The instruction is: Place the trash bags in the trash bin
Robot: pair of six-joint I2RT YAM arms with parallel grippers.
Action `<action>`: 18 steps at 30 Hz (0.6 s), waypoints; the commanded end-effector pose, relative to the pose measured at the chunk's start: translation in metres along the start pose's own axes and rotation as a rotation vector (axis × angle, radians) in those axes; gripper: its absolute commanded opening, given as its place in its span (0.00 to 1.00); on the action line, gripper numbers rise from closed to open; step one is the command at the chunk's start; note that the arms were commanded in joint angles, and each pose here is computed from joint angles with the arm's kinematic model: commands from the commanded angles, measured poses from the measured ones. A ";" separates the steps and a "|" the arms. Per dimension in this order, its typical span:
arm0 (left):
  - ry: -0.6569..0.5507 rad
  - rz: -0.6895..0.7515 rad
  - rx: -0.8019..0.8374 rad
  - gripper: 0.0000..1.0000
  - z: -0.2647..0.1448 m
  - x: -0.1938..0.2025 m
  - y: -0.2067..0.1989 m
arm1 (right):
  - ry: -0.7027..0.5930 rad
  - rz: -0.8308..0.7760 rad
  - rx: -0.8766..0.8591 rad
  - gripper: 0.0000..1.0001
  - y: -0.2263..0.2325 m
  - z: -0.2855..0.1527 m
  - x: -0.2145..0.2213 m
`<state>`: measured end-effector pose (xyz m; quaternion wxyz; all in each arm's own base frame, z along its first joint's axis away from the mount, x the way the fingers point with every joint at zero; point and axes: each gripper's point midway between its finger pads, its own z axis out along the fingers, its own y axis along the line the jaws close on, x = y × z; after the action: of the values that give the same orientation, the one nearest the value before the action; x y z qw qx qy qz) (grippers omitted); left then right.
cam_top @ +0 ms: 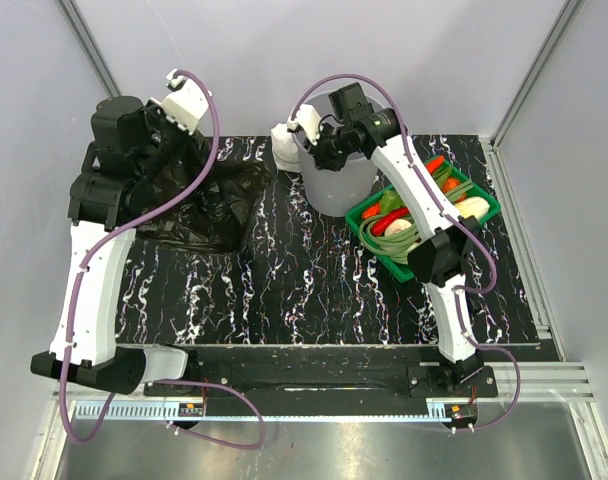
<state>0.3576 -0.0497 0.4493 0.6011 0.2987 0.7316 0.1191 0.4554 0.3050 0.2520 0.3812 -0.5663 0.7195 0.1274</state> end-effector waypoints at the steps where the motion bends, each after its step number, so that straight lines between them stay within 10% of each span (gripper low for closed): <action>1: -0.035 0.005 -0.088 0.00 -0.009 -0.010 0.022 | -0.044 -0.040 -0.027 0.04 0.015 -0.012 -0.020; 18: 0.083 0.005 -0.169 0.00 -0.024 0.023 0.049 | -0.112 -0.113 -0.135 0.00 0.096 -0.058 -0.070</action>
<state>0.3563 -0.0102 0.4407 0.5735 0.2681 0.7564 0.1647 0.3892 0.3508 0.2577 0.3505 -0.6195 0.6827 0.1651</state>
